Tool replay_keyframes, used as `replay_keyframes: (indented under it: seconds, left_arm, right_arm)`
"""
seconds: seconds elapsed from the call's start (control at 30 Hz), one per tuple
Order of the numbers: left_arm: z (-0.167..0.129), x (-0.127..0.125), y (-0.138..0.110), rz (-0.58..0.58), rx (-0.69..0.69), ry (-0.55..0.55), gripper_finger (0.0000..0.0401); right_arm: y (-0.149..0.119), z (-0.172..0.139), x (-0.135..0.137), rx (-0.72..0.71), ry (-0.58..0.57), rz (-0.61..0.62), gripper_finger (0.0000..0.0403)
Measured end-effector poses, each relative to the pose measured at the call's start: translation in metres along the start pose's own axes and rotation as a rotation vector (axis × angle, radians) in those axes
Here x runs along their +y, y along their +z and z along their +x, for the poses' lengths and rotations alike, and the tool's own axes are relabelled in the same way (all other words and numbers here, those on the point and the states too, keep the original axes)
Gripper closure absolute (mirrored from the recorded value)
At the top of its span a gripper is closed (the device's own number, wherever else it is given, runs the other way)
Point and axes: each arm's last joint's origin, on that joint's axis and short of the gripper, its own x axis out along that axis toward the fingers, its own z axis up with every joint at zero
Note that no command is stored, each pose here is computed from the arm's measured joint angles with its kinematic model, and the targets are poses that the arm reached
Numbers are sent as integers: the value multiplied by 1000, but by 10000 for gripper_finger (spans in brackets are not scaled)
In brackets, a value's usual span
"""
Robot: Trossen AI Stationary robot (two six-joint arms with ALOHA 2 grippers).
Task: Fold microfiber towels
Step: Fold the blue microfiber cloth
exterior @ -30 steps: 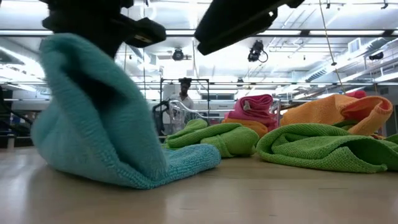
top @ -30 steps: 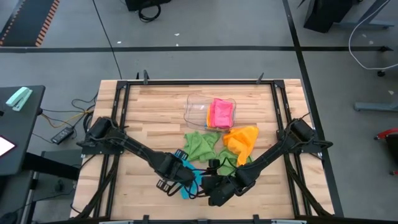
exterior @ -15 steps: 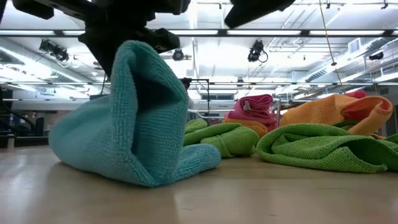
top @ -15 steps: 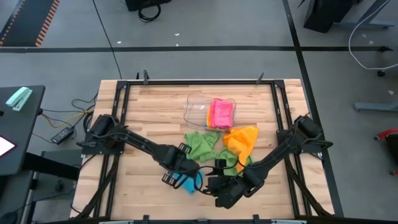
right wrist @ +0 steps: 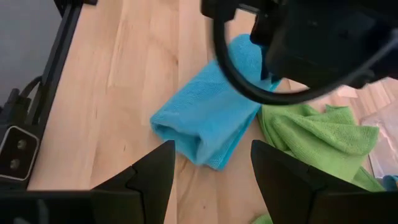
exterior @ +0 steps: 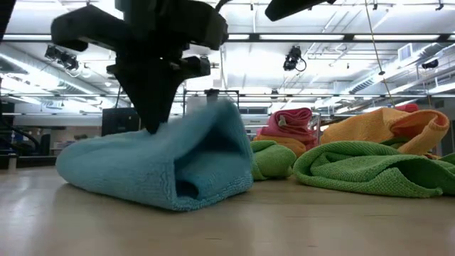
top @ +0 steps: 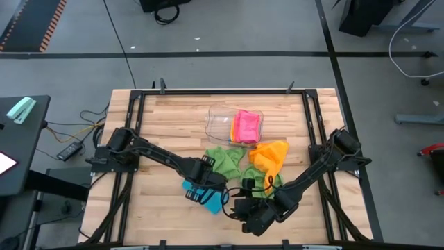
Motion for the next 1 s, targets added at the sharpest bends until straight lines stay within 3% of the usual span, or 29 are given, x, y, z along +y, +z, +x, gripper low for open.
replay_keyframes:
  seconds: [0.2, 0.33, 0.5, 0.63, 0.8, 1.0]
  left_arm:
    - [-3, 2, 4, 0, -51, 18, 225]
    - [-12, -12, 4, 26, -78, -9, 179]
    - [-16, -51, 6, 82, -103, -87, 174]
    - [-17, -71, 3, 67, -85, -84, 180]
    - [-20, -84, 5, 24, -124, -6, 189]
    - [-23, -92, 16, -94, -251, -32, 202]
  right_arm:
    - [0, 0, 0, -7, -16, 0, 183]
    - [-5, 2, -3, -14, -82, -30, 183]
    - [-38, 23, -8, -10, -133, -69, 183]
    - [-53, 39, -12, -30, -58, -42, 183]
    - [-49, 49, -16, -125, 29, -49, 183]
    - [-45, 63, -35, -138, 45, -122, 183]
